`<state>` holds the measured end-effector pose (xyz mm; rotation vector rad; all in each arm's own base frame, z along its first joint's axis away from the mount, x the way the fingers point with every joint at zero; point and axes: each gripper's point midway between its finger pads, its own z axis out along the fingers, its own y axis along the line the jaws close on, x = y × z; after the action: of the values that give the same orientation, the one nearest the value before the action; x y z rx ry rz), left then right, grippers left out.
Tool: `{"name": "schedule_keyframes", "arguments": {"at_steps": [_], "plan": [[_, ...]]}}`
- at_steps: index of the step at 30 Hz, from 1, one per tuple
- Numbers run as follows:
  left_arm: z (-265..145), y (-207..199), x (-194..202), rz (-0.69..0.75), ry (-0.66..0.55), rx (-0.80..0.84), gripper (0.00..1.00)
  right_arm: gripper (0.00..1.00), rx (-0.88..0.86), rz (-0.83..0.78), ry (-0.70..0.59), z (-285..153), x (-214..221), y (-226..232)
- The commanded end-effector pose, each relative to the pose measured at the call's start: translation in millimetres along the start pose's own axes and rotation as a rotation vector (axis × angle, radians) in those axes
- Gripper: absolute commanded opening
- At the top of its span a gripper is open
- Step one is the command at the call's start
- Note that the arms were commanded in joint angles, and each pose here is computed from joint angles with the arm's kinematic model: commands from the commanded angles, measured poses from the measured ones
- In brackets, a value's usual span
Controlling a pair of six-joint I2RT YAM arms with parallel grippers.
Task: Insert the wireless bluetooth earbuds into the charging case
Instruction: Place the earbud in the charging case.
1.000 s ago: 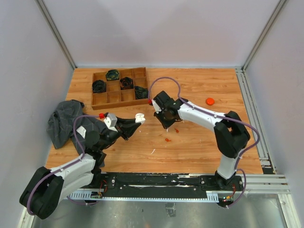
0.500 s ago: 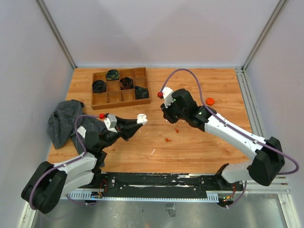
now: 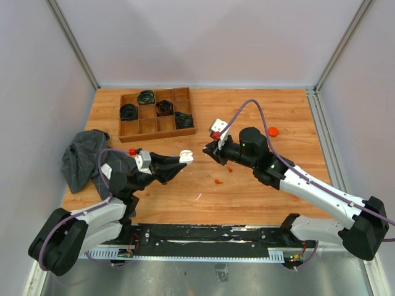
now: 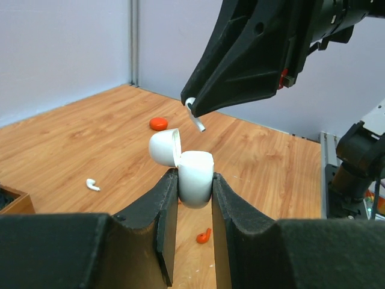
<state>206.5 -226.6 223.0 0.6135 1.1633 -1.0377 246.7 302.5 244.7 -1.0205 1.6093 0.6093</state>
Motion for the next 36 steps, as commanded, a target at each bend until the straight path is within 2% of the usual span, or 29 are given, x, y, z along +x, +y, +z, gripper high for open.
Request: {"name": "schedule_keyframes", "arguments": {"at_steps": [1, 14, 23, 36], "plan": [[6.4, -12.9, -27.4, 0.037, -0.086, 0.067, 0.00, 0.01, -0.083, -0.093, -0.226, -7.1, -48.1, 22.6], [3.3, -31.9, -44.2, 0.073, -0.160, 0.158, 0.00, 0.01, -0.223, -0.218, -0.442, -27.2, -77.3, 64.5], [7.3, -36.3, -52.9, 0.046, -0.175, 0.185, 0.00, 0.01, -0.218, -0.302, -0.457, -22.0, -83.8, 74.1], [6.2, -42.2, -61.6, 0.019, -0.205, 0.206, 0.00, 0.01, -0.224, -0.319, -0.463, -14.6, -86.2, 79.7]]}}
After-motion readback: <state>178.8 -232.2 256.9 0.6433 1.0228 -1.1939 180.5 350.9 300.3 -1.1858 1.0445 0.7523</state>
